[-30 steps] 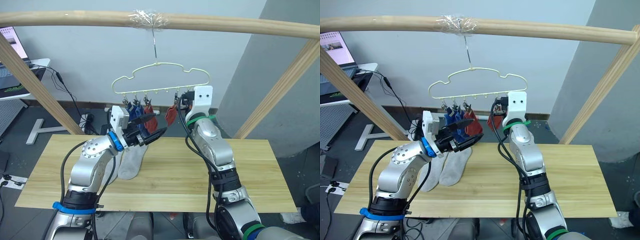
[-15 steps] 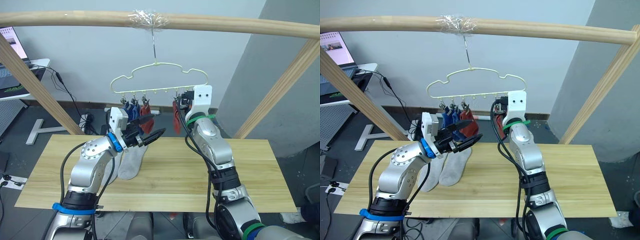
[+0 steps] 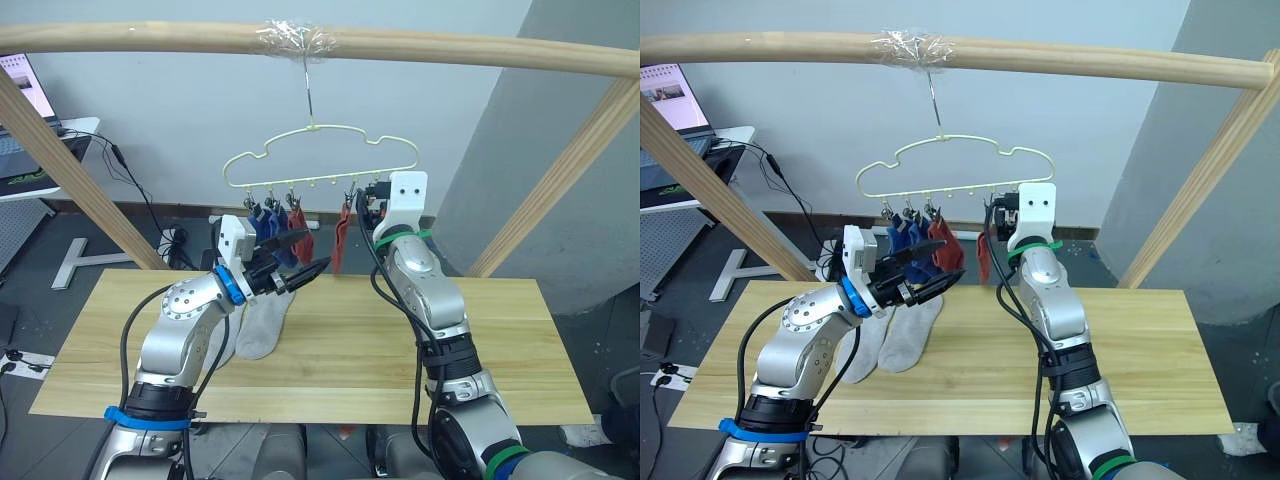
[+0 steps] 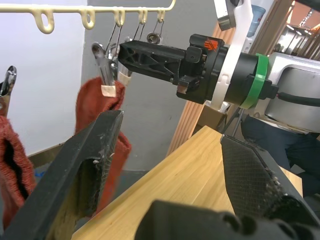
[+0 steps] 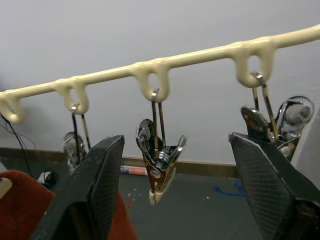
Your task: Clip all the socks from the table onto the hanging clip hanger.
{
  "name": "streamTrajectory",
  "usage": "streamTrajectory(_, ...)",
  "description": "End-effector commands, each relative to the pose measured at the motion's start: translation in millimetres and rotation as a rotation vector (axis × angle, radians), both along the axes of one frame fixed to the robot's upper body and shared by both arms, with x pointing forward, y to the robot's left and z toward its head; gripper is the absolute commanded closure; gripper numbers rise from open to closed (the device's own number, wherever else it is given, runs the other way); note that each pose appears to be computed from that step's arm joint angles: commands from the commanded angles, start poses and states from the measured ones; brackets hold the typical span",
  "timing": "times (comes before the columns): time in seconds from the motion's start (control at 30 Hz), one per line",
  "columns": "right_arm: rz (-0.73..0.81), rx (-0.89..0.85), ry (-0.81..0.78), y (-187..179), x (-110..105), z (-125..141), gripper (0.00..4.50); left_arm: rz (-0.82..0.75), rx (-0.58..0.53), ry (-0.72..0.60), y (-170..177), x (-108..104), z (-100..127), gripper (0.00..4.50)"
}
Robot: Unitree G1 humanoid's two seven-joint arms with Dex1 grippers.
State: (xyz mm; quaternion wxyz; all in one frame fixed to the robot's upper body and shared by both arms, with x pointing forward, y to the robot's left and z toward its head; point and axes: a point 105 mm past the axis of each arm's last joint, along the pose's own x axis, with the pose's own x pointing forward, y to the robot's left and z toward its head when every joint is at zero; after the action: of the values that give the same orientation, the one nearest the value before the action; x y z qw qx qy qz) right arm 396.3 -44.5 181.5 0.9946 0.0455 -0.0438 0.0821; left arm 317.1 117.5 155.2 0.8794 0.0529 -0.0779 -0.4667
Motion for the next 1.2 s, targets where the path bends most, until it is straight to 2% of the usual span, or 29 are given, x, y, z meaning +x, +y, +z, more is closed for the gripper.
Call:
streamTrajectory(0.03,0.009,0.052,-0.045,9.2,-6.3,15.9,1.2,-0.013,0.007,-0.044,-1.5,-2.7,8.1,0.9)
streamTrajectory(0.13,0.009,0.055,-0.049,10.1,-6.3,17.2,1.93,-0.013,0.009,-0.047,-2.2,-2.5,8.3,0.9)
streamTrajectory(0.3,0.008,0.062,-0.038,12.4,-6.4,16.8,3.77,-0.012,0.013,-0.046,-1.6,-2.6,8.2,0.9)
streamTrajectory(0.37,0.009,0.06,-0.031,13.2,-6.7,15.4,4.28,-0.011,0.015,-0.048,-1.5,-2.5,8.1,0.9)
streamTrajectory(0.97,0.025,0.02,-0.055,15.6,-7.5,18.9,4.31,-0.014,0.011,-0.055,-4.8,-2.7,10.6,0.9)
streamTrajectory(1.13,0.031,0.033,-0.054,17.5,-8.1,19.4,2.58,-0.016,0.011,-0.055,-5.9,-4.0,11.3,0.9)
streamTrajectory(1.2,0.033,0.037,-0.053,18.2,-8.1,19.4,2.58,-0.017,0.011,-0.056,-6.2,-3.8,11.8,0.9)
